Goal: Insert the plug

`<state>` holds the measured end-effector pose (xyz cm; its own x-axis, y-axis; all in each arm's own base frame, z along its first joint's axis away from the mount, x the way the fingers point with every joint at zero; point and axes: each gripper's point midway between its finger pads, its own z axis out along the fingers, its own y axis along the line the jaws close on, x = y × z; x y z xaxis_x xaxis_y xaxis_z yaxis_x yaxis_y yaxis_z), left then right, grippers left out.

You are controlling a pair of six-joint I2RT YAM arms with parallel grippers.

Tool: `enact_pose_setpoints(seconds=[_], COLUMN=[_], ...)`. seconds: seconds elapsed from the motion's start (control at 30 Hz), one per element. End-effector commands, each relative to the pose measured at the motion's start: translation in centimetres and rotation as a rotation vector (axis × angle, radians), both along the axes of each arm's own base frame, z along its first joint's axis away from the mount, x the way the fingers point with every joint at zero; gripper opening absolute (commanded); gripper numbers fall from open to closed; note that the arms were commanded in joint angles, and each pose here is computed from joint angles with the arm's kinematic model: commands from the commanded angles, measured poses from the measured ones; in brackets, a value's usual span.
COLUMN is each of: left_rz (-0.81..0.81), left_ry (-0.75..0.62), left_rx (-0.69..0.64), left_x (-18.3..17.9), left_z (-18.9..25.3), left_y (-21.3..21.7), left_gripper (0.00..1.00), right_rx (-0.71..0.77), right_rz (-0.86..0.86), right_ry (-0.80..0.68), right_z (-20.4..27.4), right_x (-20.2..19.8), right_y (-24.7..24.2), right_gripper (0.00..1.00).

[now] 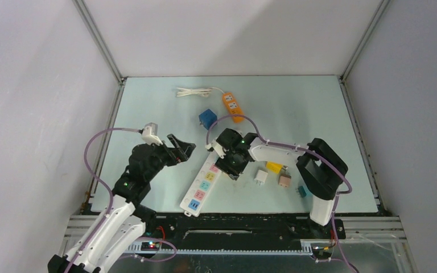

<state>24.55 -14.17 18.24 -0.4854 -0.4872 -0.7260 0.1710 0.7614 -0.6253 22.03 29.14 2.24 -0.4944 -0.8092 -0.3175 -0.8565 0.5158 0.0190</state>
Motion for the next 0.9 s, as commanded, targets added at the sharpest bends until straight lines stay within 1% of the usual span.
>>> enact_pose_setpoints(seconds=[0.0,0.07,0.17,0.33,0.4,0.5,0.73,0.87], left_rz=[-0.002,-0.002,-0.015,-0.123,-0.182,-0.247,-0.390,-0.471], left_ry=[-0.047,-0.036,-0.020,-0.042,-0.073,-0.123,-0.271,-0.369], left_rx=[-0.004,-0.009,-0.021,-0.046,-0.044,-0.021,0.055,0.059], left_x=[0.4,0.4,0.3,-0.2,-0.6,-1.1,-2.4,-3.6], left_z=[2.5,2.4,2.2,2.8,3.3,4.2,7.6,9.9], left_y=[-0.2,-0.2,-0.6,-2.3,-3.0,-3.6,-4.5,-5.1], left_gripper=[0.98,0.98,0.98,0.98,0.98,0.98,0.98,0.98], right_rx=[0.152,0.192,0.269,0.417,0.473,0.563,0.835,0.980], right_rz=[-0.028,-0.049,-0.071,-0.069,-0.040,-0.008,0.115,0.133], right_ry=[-0.097,-0.123,-0.175,-0.198,-0.194,-0.206,-0.187,-0.125], right_z=[4.5,5.8,8.3,12.3,13.6,15.9,21.8,25.3], right_x=[0.8,0.9,1.1,0.8,0.1,-0.9,-4.2,-5.5], right_y=[1.6,1.3,1.0,0.7,0.8,1.1,1.1,0.4], right_gripper=[0.23,0.16,0.09,0.07,0.07,0.03,0.00,0.00])
